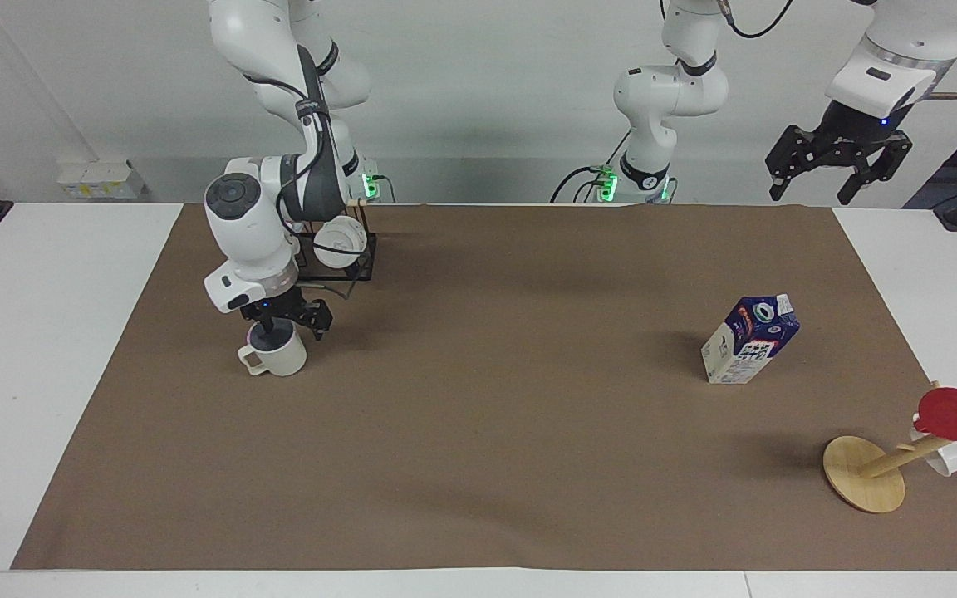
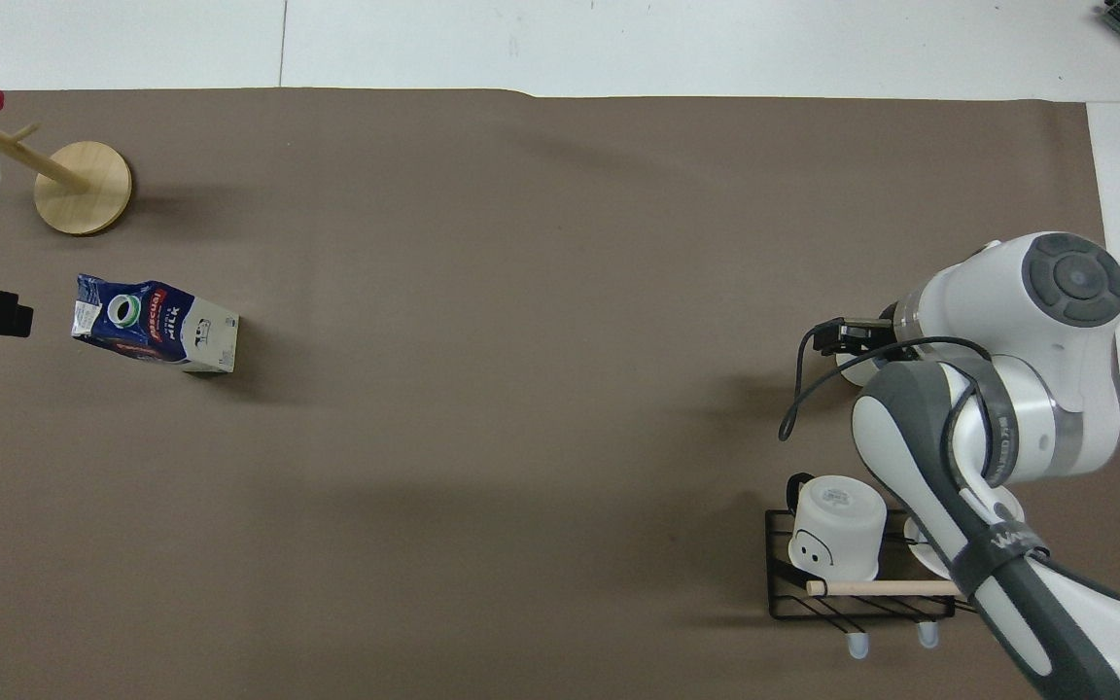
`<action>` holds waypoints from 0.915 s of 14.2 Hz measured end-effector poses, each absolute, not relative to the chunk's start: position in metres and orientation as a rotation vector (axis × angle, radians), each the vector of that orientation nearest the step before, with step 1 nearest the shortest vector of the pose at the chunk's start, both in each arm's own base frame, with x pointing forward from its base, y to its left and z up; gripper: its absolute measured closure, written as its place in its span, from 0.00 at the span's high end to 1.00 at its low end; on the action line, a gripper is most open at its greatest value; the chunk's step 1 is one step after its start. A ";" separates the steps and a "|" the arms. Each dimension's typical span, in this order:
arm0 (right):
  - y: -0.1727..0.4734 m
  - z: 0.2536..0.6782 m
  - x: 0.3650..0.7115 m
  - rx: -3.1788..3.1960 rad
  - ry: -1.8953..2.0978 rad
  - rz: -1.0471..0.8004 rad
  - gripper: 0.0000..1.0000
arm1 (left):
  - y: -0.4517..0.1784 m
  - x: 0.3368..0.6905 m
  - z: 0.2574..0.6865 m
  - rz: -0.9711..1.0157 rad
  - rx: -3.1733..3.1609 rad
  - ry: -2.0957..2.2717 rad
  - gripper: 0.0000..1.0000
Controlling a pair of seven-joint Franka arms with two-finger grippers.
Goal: Place cup and milk on table
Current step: 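Lift the white mug with the right gripper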
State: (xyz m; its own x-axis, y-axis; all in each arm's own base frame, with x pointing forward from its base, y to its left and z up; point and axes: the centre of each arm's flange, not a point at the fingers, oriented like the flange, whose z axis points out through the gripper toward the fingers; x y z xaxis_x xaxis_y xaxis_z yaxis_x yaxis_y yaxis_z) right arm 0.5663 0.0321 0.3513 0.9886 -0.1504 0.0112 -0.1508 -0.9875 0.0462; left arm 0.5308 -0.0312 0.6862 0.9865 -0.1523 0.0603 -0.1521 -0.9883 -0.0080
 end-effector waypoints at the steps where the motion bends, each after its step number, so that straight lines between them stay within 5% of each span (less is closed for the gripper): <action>1: 0.031 0.346 0.566 3.084 -0.236 0.003 1.00 | -0.031 0.531 0.686 -0.095 -3.128 0.240 1.00; 4: 0.030 0.338 0.567 3.080 -0.239 -0.010 1.00 | -0.031 0.531 0.686 -0.095 -3.128 0.240 1.00; 13: 0.027 0.338 0.567 3.089 -0.265 -0.011 0.04 | -0.031 0.530 0.687 -0.098 -3.128 0.240 1.00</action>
State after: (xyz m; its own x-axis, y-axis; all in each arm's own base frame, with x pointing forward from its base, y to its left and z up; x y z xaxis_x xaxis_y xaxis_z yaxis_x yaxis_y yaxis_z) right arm 0.5672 0.0270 0.3382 0.9853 -0.1705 -0.0036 -0.1702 -0.9845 0.0421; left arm 0.5302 -0.0312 0.6871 0.9864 -0.1523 0.0620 -0.1521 -0.9883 -0.0082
